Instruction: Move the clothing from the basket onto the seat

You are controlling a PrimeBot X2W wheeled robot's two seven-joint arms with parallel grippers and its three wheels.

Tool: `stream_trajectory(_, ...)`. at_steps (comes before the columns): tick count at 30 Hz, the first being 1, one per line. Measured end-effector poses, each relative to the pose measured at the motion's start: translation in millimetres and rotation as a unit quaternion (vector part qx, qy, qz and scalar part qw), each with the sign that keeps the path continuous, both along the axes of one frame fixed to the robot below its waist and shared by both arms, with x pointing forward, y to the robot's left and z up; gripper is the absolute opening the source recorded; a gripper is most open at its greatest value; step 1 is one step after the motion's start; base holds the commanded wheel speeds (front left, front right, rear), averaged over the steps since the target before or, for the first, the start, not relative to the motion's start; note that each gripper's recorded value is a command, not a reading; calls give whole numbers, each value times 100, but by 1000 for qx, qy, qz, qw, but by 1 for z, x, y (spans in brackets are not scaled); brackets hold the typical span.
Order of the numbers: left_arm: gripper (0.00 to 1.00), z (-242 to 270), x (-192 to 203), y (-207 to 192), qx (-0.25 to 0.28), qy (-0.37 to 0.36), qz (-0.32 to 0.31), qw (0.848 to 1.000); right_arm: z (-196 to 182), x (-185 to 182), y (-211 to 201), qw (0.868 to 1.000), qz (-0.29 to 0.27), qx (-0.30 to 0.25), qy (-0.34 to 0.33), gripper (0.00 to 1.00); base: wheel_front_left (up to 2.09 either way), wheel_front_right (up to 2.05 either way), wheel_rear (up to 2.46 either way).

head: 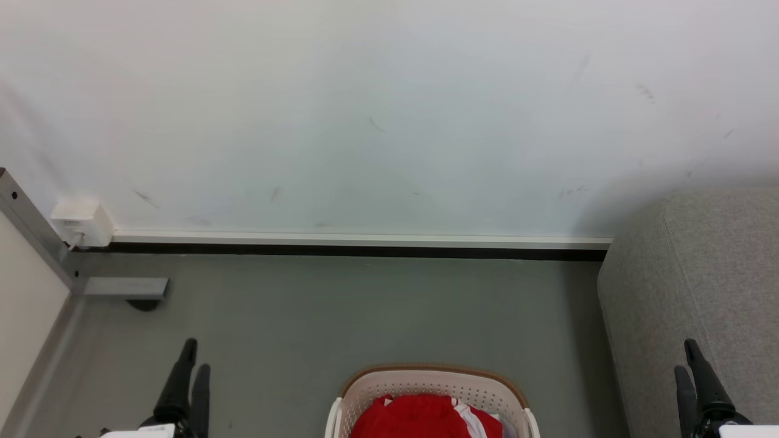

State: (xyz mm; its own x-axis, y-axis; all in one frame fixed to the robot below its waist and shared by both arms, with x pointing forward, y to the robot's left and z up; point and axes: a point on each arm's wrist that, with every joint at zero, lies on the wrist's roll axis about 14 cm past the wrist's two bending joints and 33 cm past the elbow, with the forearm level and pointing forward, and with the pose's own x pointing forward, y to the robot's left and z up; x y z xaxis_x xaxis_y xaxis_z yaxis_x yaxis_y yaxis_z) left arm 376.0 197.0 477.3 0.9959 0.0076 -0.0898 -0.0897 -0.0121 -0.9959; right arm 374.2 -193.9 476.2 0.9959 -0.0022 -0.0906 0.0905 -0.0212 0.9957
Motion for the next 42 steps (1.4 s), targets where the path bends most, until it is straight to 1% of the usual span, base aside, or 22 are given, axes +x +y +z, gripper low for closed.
stream_trajectory(4, 100, -1, 0, -1, 13, 2, 1, 1000, 1, 0, 1, 1000, -2, -16, -1, 100, 0, 0, 0)
stream_trajectory(7, 100, -1, 0, 1, 29, 4, 6, 1000, 3, 1, 1, 999, -2, -40, -2, 100, 0, 0, 0)
stream_trajectory(12, 100, -1, 0, 2, 75, 10, 8, 997, 8, 2, 1, 994, 4, -107, -9, 100, 0, 0, 0)
stream_trajectory(18, 100, 2, 0, 1, 134, 12, 3, 991, 14, 2, 4, 982, 14, -190, -17, 100, 0, 0, 0)
stream_trajectory(25, 100, 2, -1, -2, 207, 19, -1, 978, 22, 3, 6, 960, 24, -277, -31, 100, 0, 0, 0)
stream_trajectory(30, 100, -2, -4, -2, 253, 25, -5, 967, 26, 2, 8, 940, 30, -336, -40, 100, 0, 0, 0)
stream_trajectory(37, 100, -1, -5, -3, 325, 25, -9, 945, 29, 0, 10, 913, 37, -403, -48, 100, 0, 0, 0)
stream_trajectory(42, 100, 2, -5, -2, 368, 20, -8, 930, 31, 0, 14, 894, 41, -442, -56, 100, 0, 0, 0)
